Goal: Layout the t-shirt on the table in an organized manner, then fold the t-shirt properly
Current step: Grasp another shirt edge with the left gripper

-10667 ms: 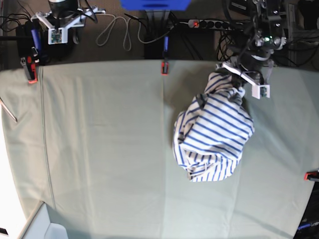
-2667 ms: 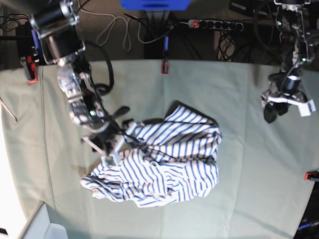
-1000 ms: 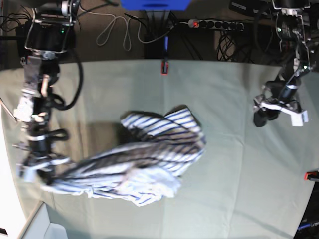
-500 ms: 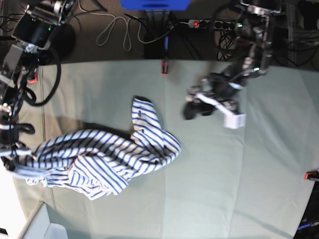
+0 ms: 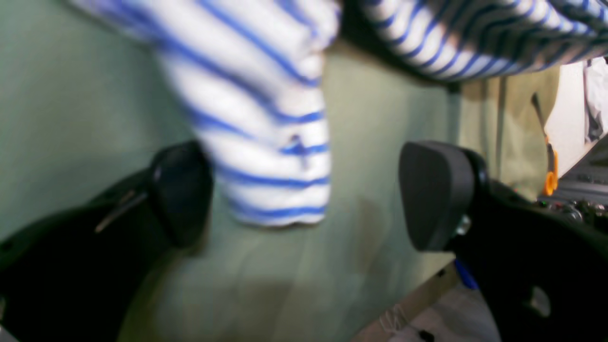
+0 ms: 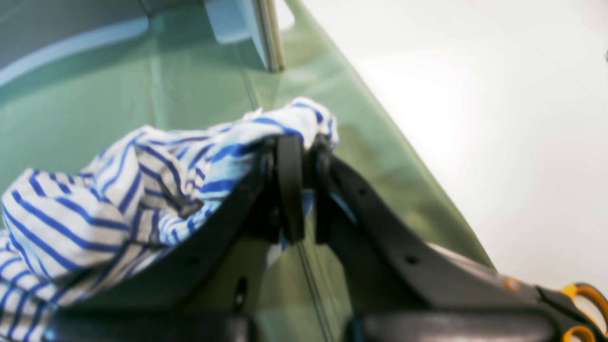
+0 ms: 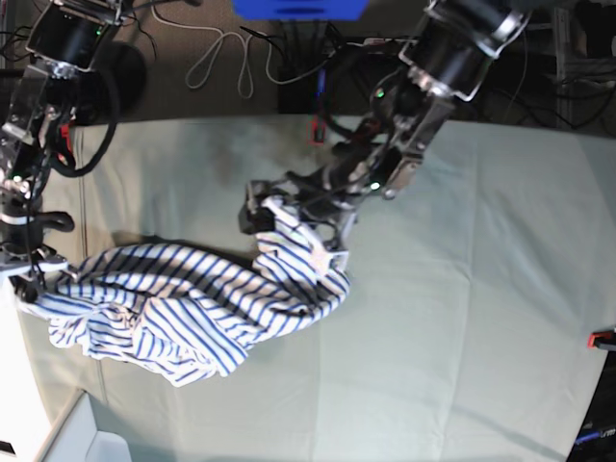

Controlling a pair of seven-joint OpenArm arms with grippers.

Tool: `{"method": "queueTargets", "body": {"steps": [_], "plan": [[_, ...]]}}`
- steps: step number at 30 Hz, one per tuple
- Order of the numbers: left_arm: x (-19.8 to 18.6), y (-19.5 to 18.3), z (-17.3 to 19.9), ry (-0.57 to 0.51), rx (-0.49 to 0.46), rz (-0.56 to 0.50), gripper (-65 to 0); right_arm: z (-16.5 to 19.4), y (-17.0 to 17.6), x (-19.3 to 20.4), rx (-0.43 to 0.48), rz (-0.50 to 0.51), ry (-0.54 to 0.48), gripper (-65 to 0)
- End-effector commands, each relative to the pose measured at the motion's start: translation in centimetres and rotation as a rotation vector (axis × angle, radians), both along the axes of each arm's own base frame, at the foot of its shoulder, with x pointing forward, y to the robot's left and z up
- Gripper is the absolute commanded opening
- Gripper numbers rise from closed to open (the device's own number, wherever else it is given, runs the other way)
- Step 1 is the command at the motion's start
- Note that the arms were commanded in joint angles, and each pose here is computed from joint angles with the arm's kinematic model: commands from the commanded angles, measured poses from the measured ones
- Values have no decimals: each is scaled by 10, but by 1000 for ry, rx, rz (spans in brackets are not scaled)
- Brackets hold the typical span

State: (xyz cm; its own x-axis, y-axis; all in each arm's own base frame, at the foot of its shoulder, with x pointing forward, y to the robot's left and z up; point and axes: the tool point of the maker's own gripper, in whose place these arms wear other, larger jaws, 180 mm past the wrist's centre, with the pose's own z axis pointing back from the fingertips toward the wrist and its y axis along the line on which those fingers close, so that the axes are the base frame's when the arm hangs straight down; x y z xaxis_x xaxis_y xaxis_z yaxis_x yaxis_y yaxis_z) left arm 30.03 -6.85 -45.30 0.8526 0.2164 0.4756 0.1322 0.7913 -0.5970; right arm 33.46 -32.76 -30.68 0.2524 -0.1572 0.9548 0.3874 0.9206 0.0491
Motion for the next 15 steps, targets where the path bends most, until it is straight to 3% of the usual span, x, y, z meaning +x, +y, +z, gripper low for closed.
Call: {"method": "queueTargets", "body": {"steps": [1,3,5,7,10,15], "plan": [[1,-10,3,13,-13,-20,-53,19,-5,4,-37,0,-55,-650],[-1,-18,2,16,-6,-48,-98,18,-5,3,-36,2,-51,-650],[-3,-20,0,24,-9,-53,-198,18,-6,2,-40,-1,-49,-650],[-5,-20,0,29,-8,-59,-357,18,-7,2,-40,-2,-49,-650],[-5,-7,0,13,8,-58,-650,22,-11,3,-61,2,-49,-650],[13,47,21,-91,61,-19,-650,23,-15,2,-66,-2,-49,-650]]}}
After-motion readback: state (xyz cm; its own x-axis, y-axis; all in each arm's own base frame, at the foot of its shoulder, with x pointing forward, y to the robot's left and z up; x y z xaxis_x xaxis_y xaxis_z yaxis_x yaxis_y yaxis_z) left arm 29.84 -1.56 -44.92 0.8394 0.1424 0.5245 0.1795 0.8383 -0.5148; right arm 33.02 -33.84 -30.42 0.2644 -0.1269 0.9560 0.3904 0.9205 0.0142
